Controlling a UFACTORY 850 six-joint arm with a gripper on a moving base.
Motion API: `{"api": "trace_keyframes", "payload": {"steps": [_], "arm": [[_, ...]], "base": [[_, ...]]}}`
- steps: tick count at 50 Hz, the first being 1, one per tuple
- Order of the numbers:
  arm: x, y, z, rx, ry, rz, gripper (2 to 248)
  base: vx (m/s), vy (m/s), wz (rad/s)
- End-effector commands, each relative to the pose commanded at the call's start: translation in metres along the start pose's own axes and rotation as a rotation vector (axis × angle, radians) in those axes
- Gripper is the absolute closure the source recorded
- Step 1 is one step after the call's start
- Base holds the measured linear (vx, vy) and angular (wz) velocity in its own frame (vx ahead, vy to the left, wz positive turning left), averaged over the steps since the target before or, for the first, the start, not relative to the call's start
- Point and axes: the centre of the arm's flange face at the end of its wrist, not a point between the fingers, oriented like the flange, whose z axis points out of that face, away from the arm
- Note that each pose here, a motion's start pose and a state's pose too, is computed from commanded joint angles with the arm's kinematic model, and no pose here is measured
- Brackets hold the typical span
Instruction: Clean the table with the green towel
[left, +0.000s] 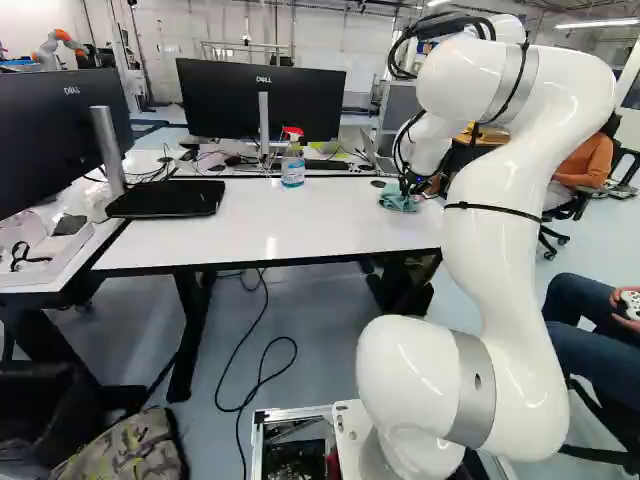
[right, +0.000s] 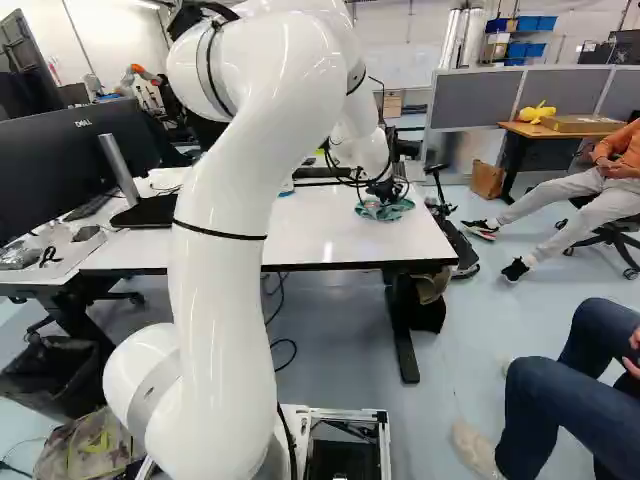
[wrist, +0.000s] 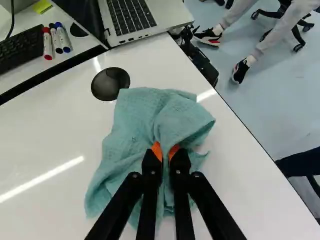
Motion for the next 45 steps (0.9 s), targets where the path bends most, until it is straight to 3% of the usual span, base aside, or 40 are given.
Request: {"api": "trace_keyframes", "payload": {"steps": [26, 45], "arm": [[-0.019, -0.036, -0.016, 0.034, -0.020, -0.044, 216], [-0.007, -0.062, -0.002, 0.059, -0.005, -0.073, 216]], "base": [[0.000, 0.000, 0.000], [0.000, 0.000, 0.000]]}}
